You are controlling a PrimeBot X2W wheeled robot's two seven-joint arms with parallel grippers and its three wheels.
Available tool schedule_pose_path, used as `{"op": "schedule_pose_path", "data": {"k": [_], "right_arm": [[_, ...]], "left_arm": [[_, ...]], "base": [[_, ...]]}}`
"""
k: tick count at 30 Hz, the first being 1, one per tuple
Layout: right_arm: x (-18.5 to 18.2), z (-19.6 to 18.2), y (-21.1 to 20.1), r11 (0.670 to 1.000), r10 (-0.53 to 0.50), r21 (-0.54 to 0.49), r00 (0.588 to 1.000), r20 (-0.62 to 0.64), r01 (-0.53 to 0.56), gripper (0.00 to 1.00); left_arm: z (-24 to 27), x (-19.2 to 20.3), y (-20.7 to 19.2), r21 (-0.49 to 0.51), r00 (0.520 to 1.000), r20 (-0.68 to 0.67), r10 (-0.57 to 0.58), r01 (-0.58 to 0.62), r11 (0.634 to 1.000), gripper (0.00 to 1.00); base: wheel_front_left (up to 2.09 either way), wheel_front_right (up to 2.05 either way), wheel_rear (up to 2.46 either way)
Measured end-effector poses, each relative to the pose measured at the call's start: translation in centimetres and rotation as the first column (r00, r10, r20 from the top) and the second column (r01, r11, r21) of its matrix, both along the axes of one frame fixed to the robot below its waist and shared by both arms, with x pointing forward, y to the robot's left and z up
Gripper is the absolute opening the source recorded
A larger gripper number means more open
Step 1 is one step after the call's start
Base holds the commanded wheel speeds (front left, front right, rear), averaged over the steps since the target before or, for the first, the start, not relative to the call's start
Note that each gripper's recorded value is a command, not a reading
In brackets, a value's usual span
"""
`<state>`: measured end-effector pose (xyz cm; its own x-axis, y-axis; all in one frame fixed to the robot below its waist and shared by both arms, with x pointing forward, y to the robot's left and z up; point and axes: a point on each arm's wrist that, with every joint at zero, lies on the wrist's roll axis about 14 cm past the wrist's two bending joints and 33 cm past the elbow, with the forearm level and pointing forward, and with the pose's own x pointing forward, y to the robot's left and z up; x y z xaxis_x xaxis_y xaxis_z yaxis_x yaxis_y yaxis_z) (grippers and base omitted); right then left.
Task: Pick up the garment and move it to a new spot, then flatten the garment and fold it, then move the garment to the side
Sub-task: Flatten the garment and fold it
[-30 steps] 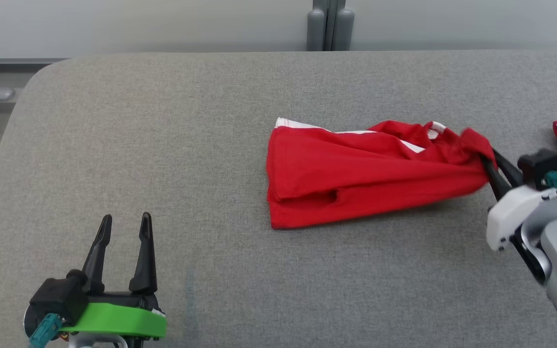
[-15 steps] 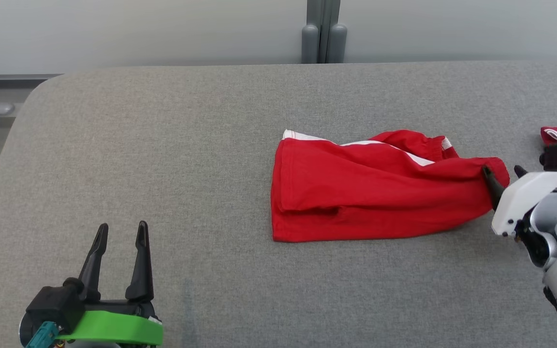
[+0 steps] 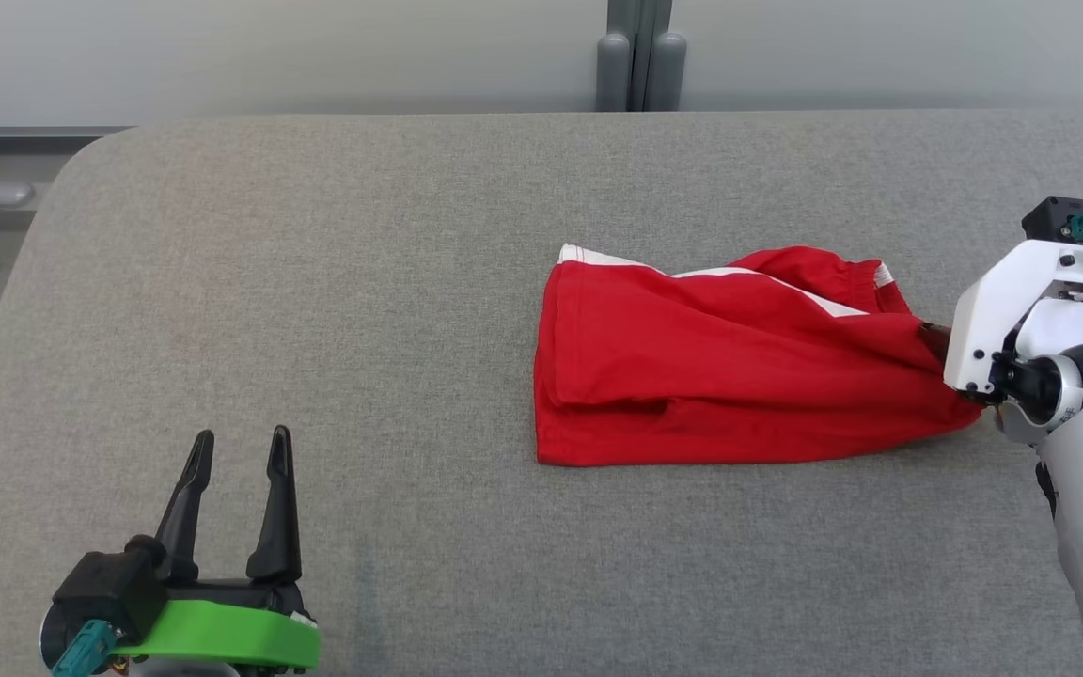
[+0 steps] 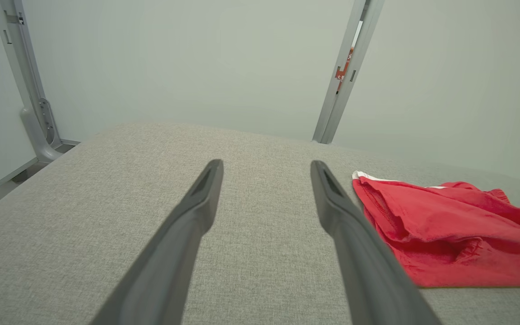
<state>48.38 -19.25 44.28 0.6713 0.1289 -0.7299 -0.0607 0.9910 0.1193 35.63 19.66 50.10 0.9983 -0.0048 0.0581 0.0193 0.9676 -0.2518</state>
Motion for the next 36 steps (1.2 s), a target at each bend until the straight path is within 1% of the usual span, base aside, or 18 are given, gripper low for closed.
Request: {"op": "schedule_pose_path", "data": {"k": [3, 5, 11, 13, 18, 23, 24, 25, 26, 28, 30, 33, 34, 36], "right_arm": [[-0.4, -0.3, -0.5, 0.999, -0.018, -0.036, 0.998, -0.053, 0.016, 1.00], [-0.3, -0.1, -0.8, 0.998, -0.038, -0.047, 0.997, -0.063, 0.036, 1.00], [0.5, 0.9, -2.0, 0.992, -0.115, -0.059, 0.993, -0.030, 0.113, 1.00], [0.3, 0.5, -1.7, 0.991, -0.128, -0.042, 0.990, -0.060, 0.126, 1.00], [-0.1, -0.9, -1.8, 0.989, -0.150, -0.038, 0.980, -0.129, 0.146, 1.00], [-0.6, -2.4, -0.6, 0.991, -0.135, -0.019, 0.972, -0.190, 0.134, 1.00], [-0.5, -2.4, -0.2, 0.992, -0.123, -0.013, 0.975, -0.187, 0.122, 0.49], [-0.3, -2.2, 0.1, 0.994, -0.113, -0.013, 0.979, -0.169, 0.113, 0.27], [0.1, -1.9, 0.3, 0.995, -0.097, -0.026, 0.985, -0.144, 0.094, 0.00], [1.0, -1.1, 0.6, 0.997, -0.075, -0.035, 0.994, -0.075, 0.072, 0.00], [2.6, 0.7, 0.5, 0.995, -0.036, -0.087, 0.998, 0.048, 0.040, 0.00], [4.4, 3.2, 1.7, 0.992, 0.039, -0.124, 0.978, 0.206, -0.013, 0.00], [4.8, 3.8, 2.3, 0.993, 0.053, -0.119, 0.970, 0.238, -0.025, 0.00], [5.1, 4.1, 2.6, 0.993, 0.058, -0.111, 0.966, 0.251, -0.031, 0.00]], "left_arm": [[-0.2, 0.0, 0.1, -0.001, 1.000, -0.005, 0.004, -0.004, 1.000, 1.00], [-0.3, 0.0, 0.1, -0.002, 1.000, -0.009, 0.006, -0.006, 1.000, 1.00], [-0.4, 0.5, 0.2, 0.001, 1.000, -0.014, 0.004, -0.004, 1.000, 1.00], [-0.7, 0.4, 0.3, 0.004, 1.000, -0.021, 0.005, -0.005, 1.000, 1.00], [-0.9, 0.6, 0.7, 0.014, 0.999, -0.030, 0.011, -0.010, 1.000, 1.00], [-1.1, 0.6, 1.0, 0.020, 0.999, -0.037, 0.017, -0.016, 1.000, 1.00], [-1.1, 0.7, 1.1, 0.021, 0.999, -0.036, 0.017, -0.017, 1.000, 1.00], [-1.1, 0.8, 1.1, 0.021, 0.999, -0.036, 0.018, -0.017, 1.000, 1.00], [-1.1, 0.8, 1.0, 0.021, 0.999, -0.036, 0.017, -0.016, 1.000, 1.00], [-1.2, 0.9, 0.9, 0.021, 0.999, -0.036, 0.015, -0.014, 1.000, 1.00], [-1.1, 1.0, 0.8, 0.019, 0.999, -0.035, 0.011, -0.010, 1.000, 1.00], [-1.1, 1.0, 0.7, 0.018, 0.999, -0.033, 0.010, -0.009, 1.000, 1.00], [-1.0, 1.0, 0.7, 0.016, 0.999, -0.031, 0.011, -0.011, 1.000, 1.00], [-0.9, 0.9, 0.8, 0.009, 1.000, -0.027, 0.015, -0.014, 1.000, 1.00]], "base": [[0.00, 0.00, 0.00], [0.00, 0.00, 0.00], [0.00, 0.00, 0.00], [0.00, 0.00, 0.00], [0.00, 0.00, 0.00], [0.00, 0.00, 0.00], [0.00, 0.00, 0.00], [0.00, 0.00, 0.00], [0.00, 0.00, 0.00], [0.00, 0.00, 0.00], [0.00, 0.00, 0.00], [0.00, 0.00, 0.00], [0.00, 0.00, 0.00], [0.00, 0.00, 0.00]]}}
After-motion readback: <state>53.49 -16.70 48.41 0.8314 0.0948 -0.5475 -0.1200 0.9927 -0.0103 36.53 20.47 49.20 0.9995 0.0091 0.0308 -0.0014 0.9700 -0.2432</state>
